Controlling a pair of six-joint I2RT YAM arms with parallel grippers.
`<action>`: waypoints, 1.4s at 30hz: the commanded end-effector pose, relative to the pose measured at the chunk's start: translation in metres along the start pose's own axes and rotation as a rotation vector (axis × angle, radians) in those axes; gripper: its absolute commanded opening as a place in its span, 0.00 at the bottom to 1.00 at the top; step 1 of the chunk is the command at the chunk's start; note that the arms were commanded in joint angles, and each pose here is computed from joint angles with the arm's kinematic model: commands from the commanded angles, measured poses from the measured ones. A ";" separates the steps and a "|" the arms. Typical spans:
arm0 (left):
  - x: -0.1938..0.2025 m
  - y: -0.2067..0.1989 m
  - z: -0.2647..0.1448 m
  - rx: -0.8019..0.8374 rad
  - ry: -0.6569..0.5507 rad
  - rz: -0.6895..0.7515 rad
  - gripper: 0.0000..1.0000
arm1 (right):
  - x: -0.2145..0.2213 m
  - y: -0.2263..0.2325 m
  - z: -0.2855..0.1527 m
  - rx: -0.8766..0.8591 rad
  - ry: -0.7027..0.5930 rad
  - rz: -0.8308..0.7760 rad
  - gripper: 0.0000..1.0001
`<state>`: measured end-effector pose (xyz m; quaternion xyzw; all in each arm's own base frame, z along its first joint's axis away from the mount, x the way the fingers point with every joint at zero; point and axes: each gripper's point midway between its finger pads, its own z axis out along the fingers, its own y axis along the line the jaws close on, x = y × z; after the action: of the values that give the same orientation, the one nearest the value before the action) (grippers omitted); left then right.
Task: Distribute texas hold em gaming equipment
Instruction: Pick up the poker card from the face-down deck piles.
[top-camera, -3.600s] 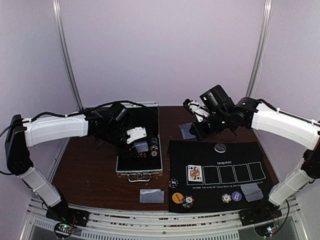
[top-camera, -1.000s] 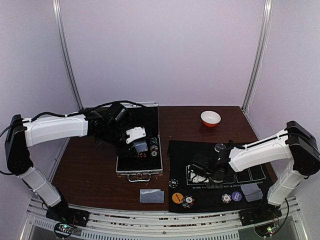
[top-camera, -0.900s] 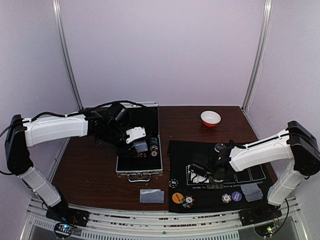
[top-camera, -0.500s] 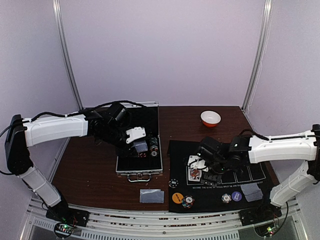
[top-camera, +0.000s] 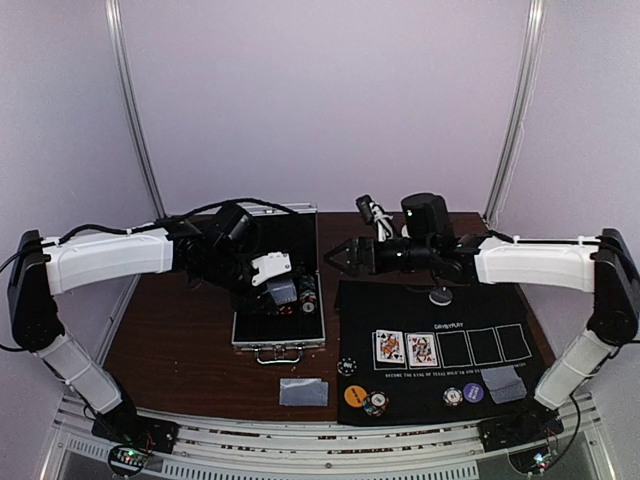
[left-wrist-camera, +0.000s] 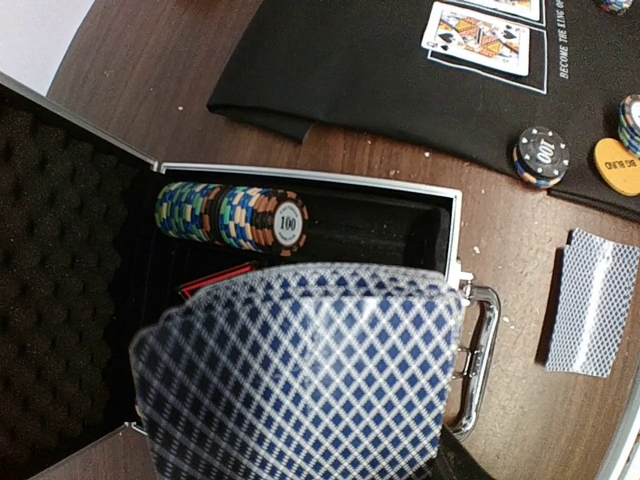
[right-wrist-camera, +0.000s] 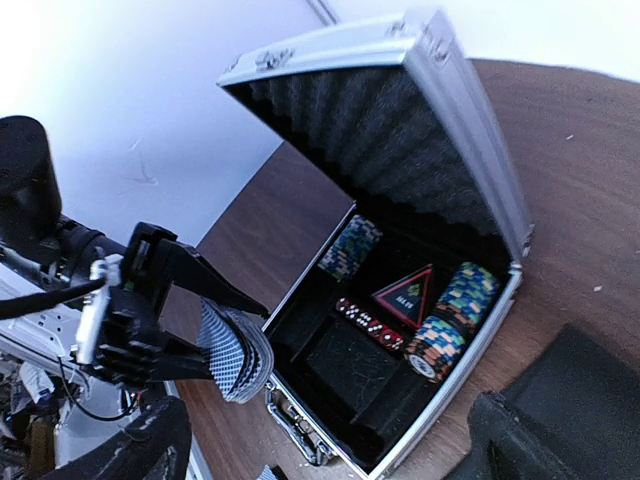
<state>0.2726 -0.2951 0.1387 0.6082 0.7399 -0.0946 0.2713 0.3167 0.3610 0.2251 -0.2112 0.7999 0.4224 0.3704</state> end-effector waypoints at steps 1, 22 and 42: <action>-0.027 0.007 -0.025 -0.015 -0.121 -0.006 0.49 | -0.009 0.044 0.033 -0.241 0.014 0.076 0.98; -0.033 0.011 -0.024 -0.023 -0.125 -0.006 0.49 | 0.043 0.056 0.117 -0.295 0.210 -0.007 0.86; -0.019 0.012 -0.017 -0.044 -0.075 -0.007 0.49 | 0.036 0.033 0.086 -0.114 0.246 -0.091 0.37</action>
<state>0.2743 -0.2961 0.1574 0.6001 0.7377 -0.1023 0.2918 0.3058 0.4626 0.1818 -0.3182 0.7892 0.4462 0.2770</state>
